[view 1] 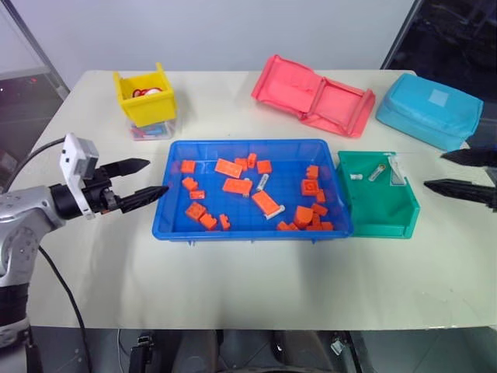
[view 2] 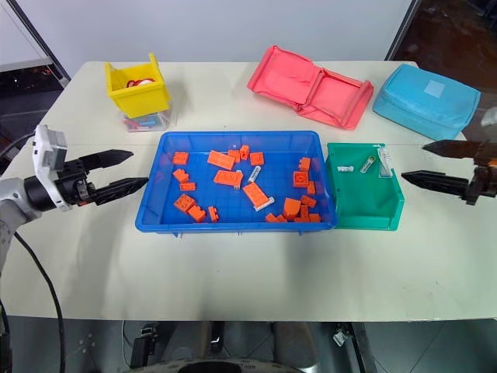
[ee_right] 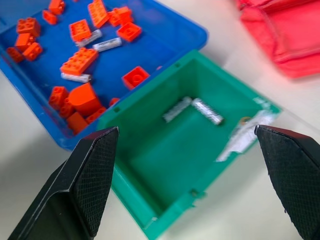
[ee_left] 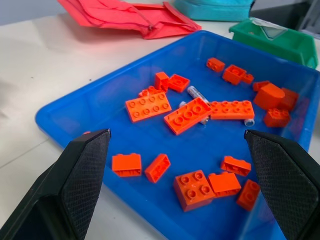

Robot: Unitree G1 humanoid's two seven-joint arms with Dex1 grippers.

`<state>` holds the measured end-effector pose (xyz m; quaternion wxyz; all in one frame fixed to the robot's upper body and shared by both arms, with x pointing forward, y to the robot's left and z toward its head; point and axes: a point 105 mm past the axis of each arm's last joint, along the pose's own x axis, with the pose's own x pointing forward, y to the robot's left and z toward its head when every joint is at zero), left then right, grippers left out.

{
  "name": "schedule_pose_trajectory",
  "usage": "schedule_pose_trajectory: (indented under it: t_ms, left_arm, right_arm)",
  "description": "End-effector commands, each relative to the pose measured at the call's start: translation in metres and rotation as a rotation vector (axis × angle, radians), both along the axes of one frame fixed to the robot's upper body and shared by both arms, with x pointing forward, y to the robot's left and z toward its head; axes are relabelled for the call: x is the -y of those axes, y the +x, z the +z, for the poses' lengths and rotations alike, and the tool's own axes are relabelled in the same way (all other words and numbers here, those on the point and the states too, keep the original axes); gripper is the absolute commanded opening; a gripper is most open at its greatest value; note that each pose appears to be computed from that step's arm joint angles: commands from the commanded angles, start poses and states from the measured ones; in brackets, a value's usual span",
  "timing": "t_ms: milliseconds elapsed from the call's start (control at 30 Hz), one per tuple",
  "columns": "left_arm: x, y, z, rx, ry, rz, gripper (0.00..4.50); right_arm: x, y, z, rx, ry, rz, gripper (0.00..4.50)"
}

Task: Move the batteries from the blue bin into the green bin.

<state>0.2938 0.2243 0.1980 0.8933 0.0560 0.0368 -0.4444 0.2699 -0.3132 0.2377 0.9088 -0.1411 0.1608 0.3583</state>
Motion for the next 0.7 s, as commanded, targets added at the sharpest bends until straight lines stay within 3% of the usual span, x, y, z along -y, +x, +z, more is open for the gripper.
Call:
schedule_pose_trajectory:
  t_ms: [33,700]
  left_arm:
    - [0.0012,-0.0006,0.0052,0.026,0.017,-0.013,4.50]
    - [0.0075,-0.0027,0.0100,0.028,0.026,-0.022,4.50]
  right_arm:
    - [-0.0021,-0.0018,0.0142,0.065,-0.012,0.001,4.47]
    - [-0.0110,0.0076,0.0101,0.094,-0.005,0.006,4.47]
